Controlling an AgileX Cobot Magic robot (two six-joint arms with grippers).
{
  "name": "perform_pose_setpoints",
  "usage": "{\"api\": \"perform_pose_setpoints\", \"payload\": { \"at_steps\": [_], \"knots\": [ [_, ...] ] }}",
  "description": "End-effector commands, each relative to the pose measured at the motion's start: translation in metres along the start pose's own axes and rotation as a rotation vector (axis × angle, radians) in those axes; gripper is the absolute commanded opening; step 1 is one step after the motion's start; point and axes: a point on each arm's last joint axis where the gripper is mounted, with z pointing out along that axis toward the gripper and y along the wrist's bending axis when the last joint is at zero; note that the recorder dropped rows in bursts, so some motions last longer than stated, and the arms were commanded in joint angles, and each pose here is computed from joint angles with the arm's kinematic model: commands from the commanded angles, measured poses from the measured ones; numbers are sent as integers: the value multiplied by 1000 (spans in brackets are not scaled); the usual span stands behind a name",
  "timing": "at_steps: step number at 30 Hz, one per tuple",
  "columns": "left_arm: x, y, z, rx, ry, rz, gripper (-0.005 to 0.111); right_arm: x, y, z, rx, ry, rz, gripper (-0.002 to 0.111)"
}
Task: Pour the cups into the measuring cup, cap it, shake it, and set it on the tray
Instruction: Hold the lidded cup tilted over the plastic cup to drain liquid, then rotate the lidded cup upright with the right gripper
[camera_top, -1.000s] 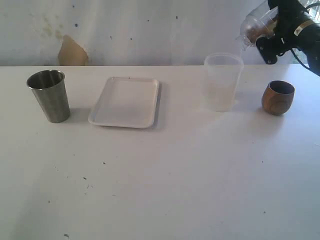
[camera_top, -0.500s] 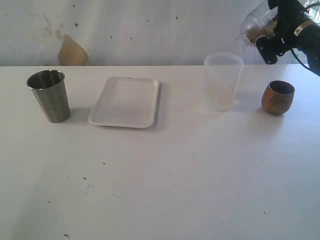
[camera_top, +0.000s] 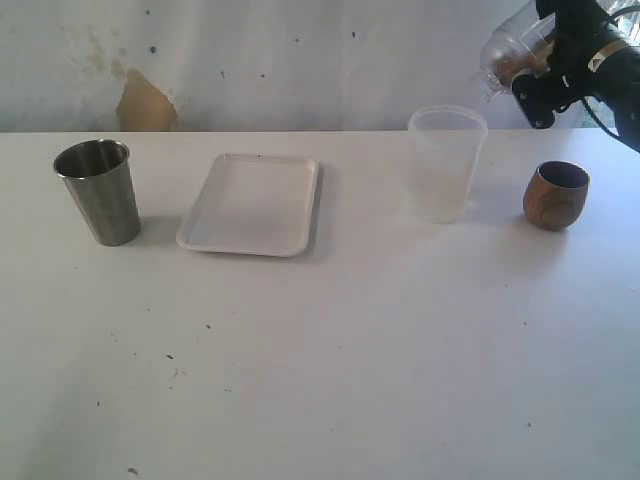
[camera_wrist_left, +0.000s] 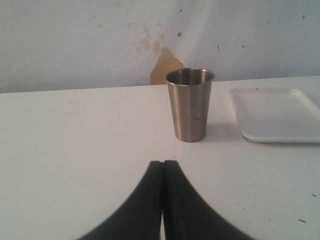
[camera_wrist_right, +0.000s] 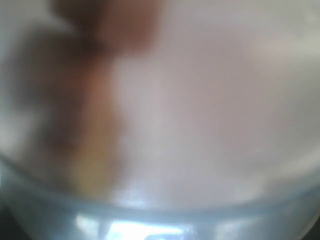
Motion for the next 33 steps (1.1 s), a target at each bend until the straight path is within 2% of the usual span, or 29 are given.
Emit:
{"api": "perform_pose_setpoints", "payload": {
  "at_steps": [1,23,25,26,28,33],
  "knots": [
    [1,0,0,3,-6,-5,0,8,-11,0,57,34,-3,0],
    [1,0,0,3,-6,-5,0,8,-11,0,56,36,0,0],
    [1,0,0,3,-6,-5,0,8,-11,0,57,35,39,0],
    [1,0,0,3,-6,-5,0,8,-11,0,58,34,79,0],
    [1,0,0,3,-6,-5,0,8,-11,0,61,29,246,0],
    [1,0,0,3,-6,-5,0,8,-11,0,69,8,916,0]
  ]
}}
